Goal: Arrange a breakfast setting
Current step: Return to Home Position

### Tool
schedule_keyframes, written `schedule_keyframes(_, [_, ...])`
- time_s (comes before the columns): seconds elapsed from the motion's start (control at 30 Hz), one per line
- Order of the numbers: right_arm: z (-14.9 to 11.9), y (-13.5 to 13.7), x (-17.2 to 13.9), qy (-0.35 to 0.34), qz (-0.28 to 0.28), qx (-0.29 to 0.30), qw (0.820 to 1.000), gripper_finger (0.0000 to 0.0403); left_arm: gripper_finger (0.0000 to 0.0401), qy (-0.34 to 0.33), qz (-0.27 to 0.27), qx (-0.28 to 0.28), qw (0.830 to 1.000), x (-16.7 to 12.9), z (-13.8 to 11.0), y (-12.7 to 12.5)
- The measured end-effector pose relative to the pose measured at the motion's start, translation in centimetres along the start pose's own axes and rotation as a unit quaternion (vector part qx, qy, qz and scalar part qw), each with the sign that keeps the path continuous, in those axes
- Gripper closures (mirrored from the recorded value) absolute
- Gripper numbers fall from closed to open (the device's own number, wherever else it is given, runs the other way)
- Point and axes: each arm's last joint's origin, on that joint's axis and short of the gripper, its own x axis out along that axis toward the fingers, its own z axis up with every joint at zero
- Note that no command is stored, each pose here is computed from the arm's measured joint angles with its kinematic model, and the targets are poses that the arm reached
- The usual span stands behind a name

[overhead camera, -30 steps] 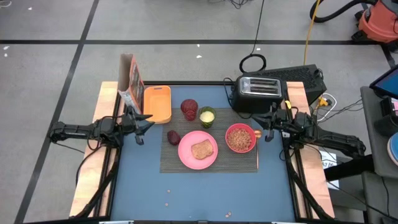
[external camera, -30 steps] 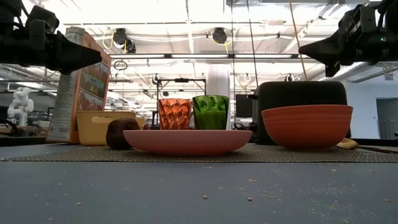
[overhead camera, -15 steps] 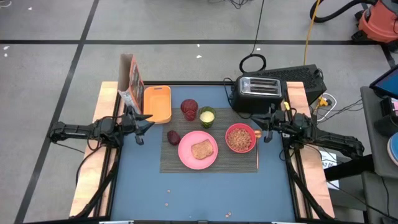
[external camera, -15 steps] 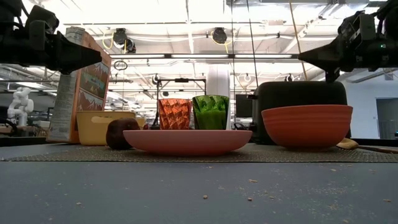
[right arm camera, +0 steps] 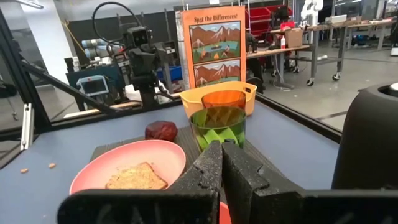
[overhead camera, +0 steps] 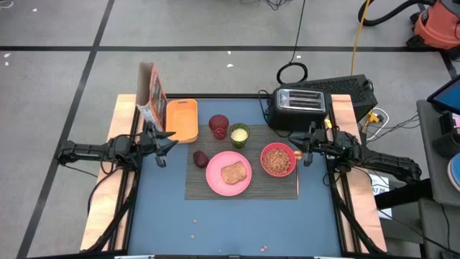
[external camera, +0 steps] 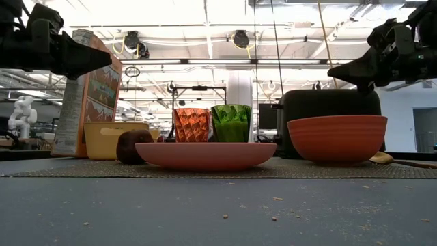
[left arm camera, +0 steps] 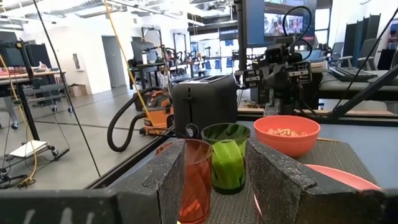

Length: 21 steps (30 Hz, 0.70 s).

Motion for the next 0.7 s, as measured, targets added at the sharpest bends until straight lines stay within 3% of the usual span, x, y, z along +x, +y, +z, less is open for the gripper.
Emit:
schedule_keyframes(0.4, [1.0, 0.1, -0.1, -0.052, 0.007, 0.005, 0.999, 0.04, 0.0228, -0.001, 0.0, -0.001, 1.0, 0.0, 0.0, 0.0])
schedule_keyframes(0.7, [1.0, 0.1, -0.1, -0.054, 0.007, 0.005, 0.999, 0.04, 0.0228, -0.002, 0.0, -0.001, 1.0, 0.0, 0.0, 0.0])
